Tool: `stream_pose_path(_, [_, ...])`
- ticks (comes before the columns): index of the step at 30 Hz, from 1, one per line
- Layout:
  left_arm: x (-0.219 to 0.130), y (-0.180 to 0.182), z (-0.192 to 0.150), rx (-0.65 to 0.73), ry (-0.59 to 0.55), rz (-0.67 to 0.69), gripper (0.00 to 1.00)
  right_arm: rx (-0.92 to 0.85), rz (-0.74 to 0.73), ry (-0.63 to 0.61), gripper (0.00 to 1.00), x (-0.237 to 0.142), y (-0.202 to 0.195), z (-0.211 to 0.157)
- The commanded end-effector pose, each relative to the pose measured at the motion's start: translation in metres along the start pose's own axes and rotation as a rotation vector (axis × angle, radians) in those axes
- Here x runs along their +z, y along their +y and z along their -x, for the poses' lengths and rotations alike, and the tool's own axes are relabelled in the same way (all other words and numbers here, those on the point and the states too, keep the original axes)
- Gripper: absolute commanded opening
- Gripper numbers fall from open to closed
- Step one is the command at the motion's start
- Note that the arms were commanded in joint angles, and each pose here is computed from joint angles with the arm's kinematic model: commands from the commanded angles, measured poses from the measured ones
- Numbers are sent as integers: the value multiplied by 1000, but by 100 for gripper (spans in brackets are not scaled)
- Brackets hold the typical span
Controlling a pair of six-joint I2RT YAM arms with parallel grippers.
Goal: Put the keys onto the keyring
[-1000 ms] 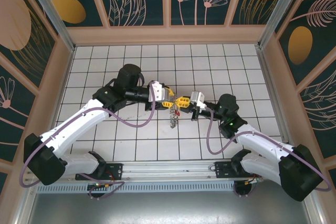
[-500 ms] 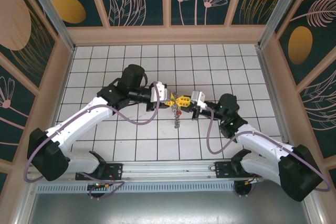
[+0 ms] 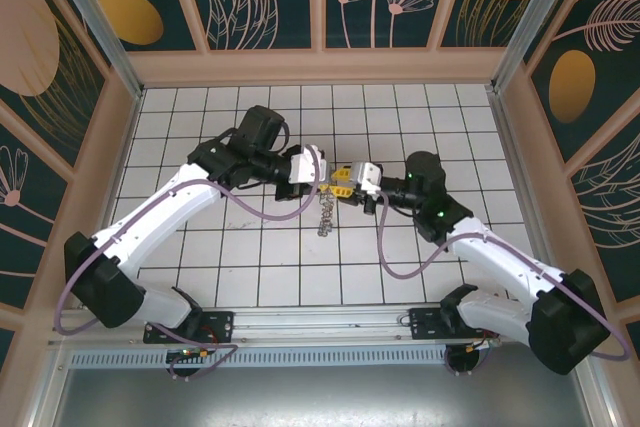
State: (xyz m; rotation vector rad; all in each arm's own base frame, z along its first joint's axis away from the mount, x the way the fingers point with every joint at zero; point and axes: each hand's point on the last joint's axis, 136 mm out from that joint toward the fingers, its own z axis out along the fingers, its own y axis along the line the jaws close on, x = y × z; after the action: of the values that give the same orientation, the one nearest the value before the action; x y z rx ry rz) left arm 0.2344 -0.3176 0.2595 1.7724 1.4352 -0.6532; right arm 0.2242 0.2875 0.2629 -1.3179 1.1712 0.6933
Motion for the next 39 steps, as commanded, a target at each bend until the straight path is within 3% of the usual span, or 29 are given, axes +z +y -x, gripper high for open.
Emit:
stream_pose_path(1, [6,-14,-11,19,90,-65,0,-28,66,63,30,0,10,-7])
stream_pose_path(8, [9,-10,-15,28,112,-57,0,-22,108,143,32,0,14,-20])
stream_pose_path(17, [16,-7,-14,-5,101,-72,0,34,158,125,18,12,17,-18])
stream_pose_path(18, [16,-7,-13,-6,97,-71,0,38,161,117,15,13,17,-17])
stream_pose_path(19, [17,-6,-13,-11,93,-70,0,44,164,108,5,14,17,-16])
stream_pose_path(20, [18,-5,-13,-17,89,-64,0,50,162,98,0,14,16,-14])
stream_pose_path(24, [18,-4,-1,-56,17,-61,0,71,119,18,0,12,13,-3])
stream_pose_path(27, [11,-1,1,-63,-27,-9,14,98,53,-77,0,4,5,11])
stream_pose_path(30, [9,-3,-11,-56,-44,66,19,157,-18,-168,0,-4,-5,23])
stream_pose_path(39, [5,5,-20,-52,-71,162,18,198,-32,-292,0,-15,0,37])
